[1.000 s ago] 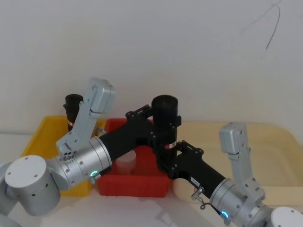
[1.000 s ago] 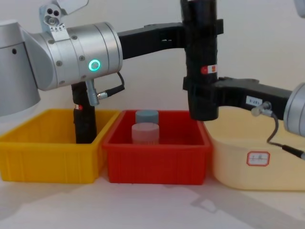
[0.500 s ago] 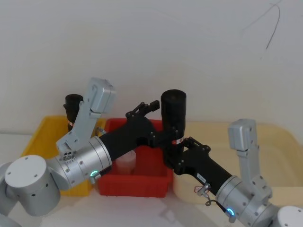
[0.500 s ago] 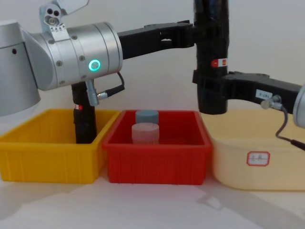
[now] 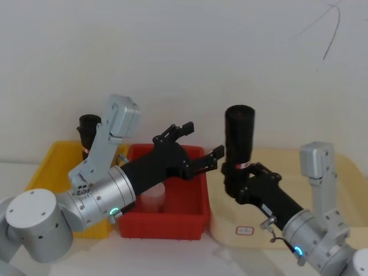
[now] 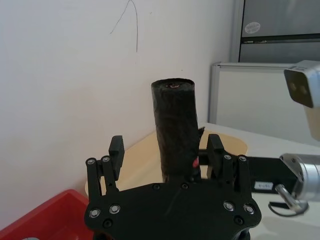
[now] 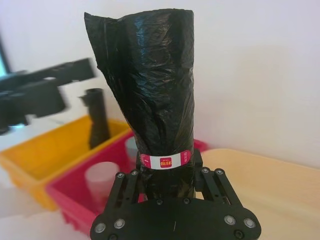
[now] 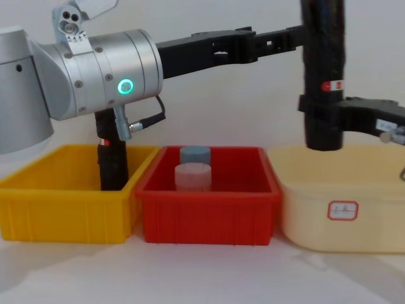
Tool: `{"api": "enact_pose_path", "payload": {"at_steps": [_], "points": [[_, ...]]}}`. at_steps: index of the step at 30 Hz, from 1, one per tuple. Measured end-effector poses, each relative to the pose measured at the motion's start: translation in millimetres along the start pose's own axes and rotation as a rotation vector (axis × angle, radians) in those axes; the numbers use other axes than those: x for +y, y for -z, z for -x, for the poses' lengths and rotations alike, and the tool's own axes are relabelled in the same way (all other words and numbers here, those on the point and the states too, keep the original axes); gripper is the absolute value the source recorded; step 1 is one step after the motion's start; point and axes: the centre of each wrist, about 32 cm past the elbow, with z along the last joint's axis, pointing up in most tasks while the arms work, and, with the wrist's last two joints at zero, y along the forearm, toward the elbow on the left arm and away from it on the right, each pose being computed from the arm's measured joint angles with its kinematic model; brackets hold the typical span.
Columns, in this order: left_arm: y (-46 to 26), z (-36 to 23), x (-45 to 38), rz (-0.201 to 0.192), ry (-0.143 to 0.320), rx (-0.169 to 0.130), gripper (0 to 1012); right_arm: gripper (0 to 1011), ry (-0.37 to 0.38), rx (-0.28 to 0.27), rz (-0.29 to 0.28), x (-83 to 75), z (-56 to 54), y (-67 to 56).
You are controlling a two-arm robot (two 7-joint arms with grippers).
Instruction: Pick up the garbage bag with the one hand and transfer it to the other hand.
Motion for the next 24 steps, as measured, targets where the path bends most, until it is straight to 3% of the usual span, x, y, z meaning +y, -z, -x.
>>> {"api": "enact_pose_path", "payload": {"at_steps": [12,24], "points": [[0.0,0.0,0.0,0.000,0.000,0.000,1001,497,0.166,-0.023,0.027,-7.4,-27.1,1.7],[0.0,0.0,0.0,0.000,0.000,0.000,1001,497,0.269,-0.038,0.056,-11.6,-48.2,1.1]]}}
